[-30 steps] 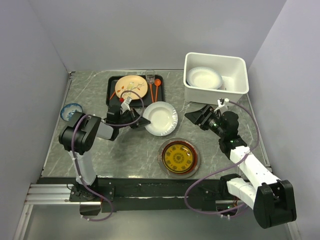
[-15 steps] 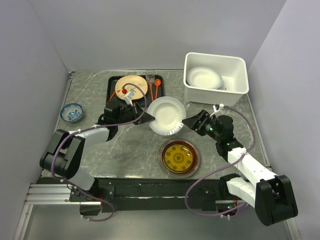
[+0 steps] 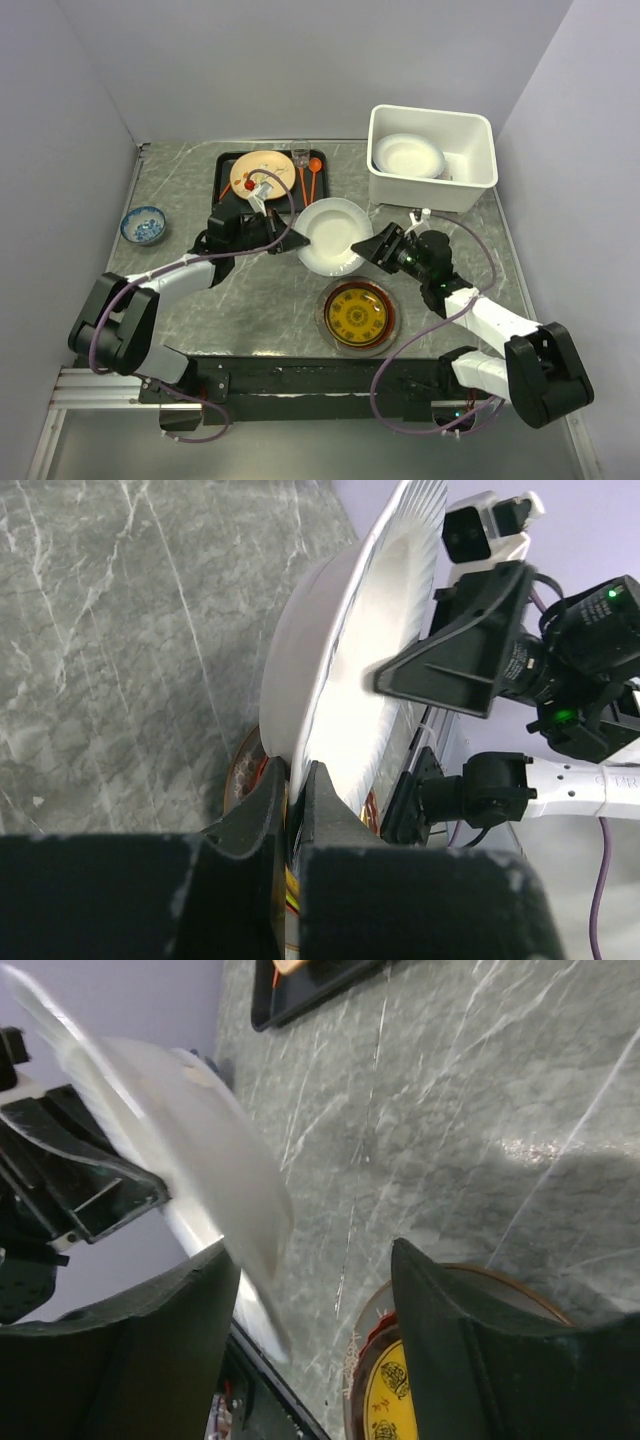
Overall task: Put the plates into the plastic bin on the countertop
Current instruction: Pick up the plate at the center of the board.
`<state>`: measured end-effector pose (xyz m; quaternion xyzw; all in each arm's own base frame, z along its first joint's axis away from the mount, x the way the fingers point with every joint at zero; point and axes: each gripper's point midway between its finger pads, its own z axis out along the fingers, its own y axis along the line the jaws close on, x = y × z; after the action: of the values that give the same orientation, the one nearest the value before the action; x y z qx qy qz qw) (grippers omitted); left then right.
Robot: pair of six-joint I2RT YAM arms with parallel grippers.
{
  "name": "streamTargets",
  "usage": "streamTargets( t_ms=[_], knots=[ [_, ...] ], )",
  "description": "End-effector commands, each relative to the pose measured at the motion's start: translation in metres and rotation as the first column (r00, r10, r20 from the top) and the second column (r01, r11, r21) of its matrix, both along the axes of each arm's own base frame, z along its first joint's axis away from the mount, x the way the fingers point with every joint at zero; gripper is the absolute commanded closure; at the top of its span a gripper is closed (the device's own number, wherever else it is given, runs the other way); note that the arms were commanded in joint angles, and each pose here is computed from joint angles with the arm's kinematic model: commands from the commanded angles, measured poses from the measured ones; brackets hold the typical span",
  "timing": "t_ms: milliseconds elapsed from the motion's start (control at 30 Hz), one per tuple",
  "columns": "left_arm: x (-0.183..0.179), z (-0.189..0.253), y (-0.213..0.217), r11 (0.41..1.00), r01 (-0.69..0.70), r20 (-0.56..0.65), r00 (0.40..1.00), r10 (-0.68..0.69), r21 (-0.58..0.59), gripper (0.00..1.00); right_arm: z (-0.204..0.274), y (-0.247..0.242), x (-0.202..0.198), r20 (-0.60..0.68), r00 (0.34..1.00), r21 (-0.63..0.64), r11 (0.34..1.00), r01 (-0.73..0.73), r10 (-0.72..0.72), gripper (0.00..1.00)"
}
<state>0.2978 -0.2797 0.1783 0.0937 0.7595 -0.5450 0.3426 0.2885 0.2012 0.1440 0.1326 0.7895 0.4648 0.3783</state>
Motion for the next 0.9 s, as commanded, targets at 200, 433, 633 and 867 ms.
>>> streamTargets(
  t_ms=[200,433,633,867],
  knots=[
    [-0.008,0.033,-0.005,0.997,0.049,0.128,0.991,-0.04,-0.067,0.99,0.025,0.021,0.004,0.099,0.995,0.065,0.997,-0.035,0.028,1.0],
    [0.0,0.027,-0.003,0.999,0.014,0.119,0.993,-0.009,-0.039,0.75,0.029,0.011,-0.002,0.121,0.993,0.045,0.999,0.007,-0.013,1.0],
    [0.016,0.011,0.004,0.996,-0.077,0.109,0.991,0.072,0.039,0.2,0.036,0.0,-0.009,0.142,0.989,0.026,0.999,0.044,-0.047,1.0],
    [0.032,-0.004,0.016,0.975,-0.196,0.085,0.979,0.187,0.103,0.09,0.066,-0.013,-0.016,0.206,0.974,0.018,0.996,0.088,-0.09,1.0]
  ],
)
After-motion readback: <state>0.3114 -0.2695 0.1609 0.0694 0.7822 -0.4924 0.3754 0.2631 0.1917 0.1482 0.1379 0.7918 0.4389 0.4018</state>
